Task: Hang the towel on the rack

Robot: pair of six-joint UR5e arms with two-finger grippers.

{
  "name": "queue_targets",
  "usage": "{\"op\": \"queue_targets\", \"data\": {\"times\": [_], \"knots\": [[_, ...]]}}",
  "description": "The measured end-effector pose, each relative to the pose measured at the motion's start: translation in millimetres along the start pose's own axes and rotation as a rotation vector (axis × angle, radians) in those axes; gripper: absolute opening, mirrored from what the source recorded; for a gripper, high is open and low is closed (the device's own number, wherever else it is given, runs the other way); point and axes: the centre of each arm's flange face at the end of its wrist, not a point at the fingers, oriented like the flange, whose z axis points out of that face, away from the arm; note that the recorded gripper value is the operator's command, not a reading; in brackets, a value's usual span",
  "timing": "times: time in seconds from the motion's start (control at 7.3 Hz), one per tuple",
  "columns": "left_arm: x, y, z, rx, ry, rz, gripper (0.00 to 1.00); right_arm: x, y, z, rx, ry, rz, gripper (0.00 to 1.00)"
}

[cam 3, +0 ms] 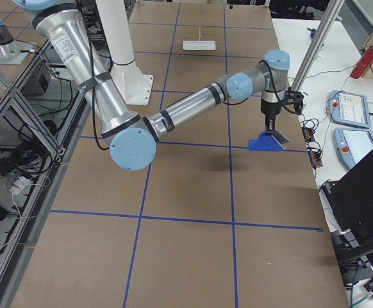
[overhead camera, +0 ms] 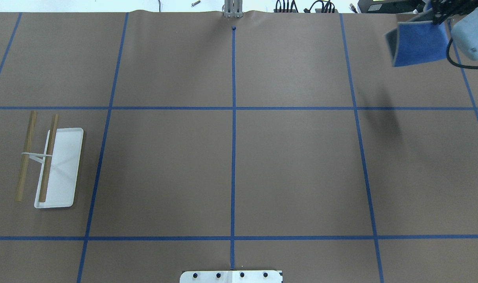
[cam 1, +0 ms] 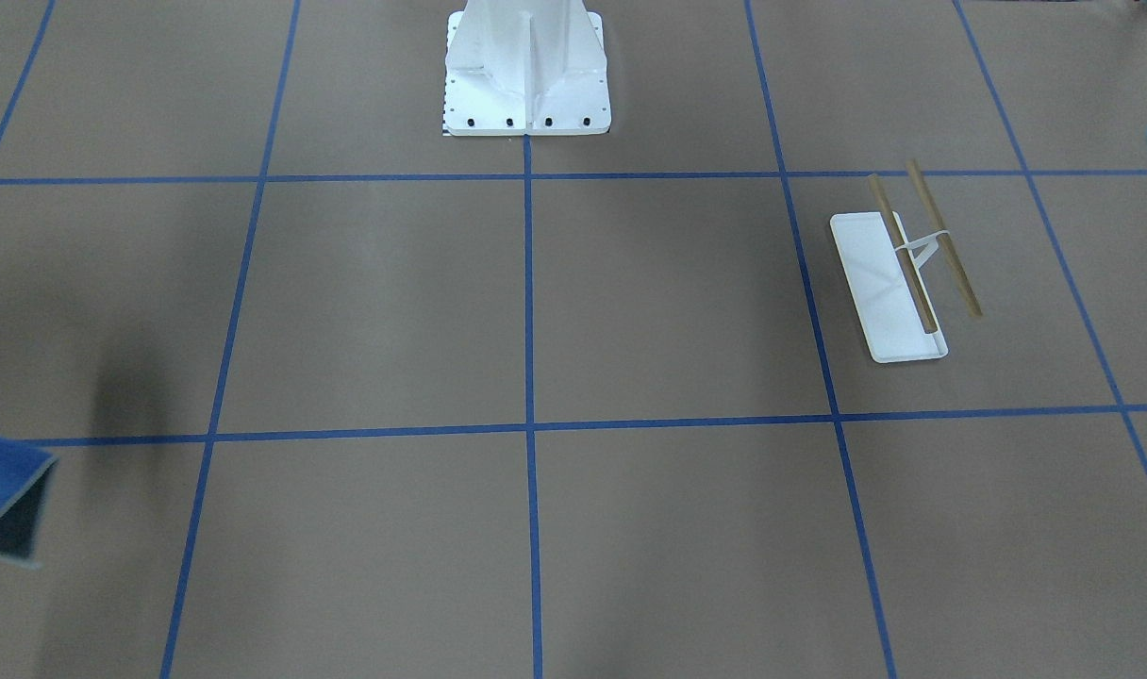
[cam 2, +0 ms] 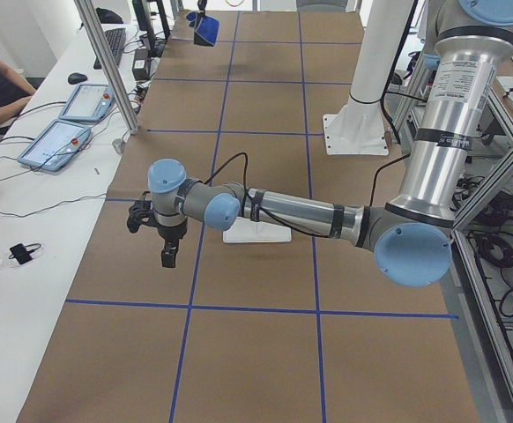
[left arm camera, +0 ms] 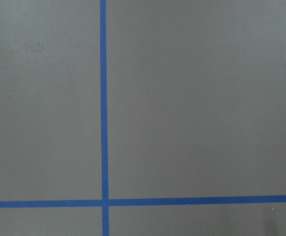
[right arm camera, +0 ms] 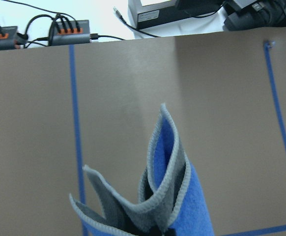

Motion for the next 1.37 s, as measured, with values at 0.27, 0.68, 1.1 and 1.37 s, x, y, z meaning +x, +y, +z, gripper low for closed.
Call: {"op": "queue_targets", "data": {"times": [0.27,0.68,1.1,1.37], "knots": [[24.4,-15.8,-11.4,0.022,0.040,-0.085,0.98,-75.0,56.2,-24.5,0.005,-0.074,0.000,0.00],[188.0,-46.2,-14.9,-0.017,0.182,-0.292,0.98,-165.8,124.0,-54.2,0.040,-0.169,-0.150,0.00],[363.2,-30.1,-26.8,-0.104,0.291,-0.452,0.98,-257.2,225.3,-49.6,0.180,-0.159,-0.368,0.00],[465.0,-9.1,-47.9,-0.167,0.358,-0.516,0.98,-303.8,285.5,-46.9,0.243,-0.170,-0.467,0.00]]}}
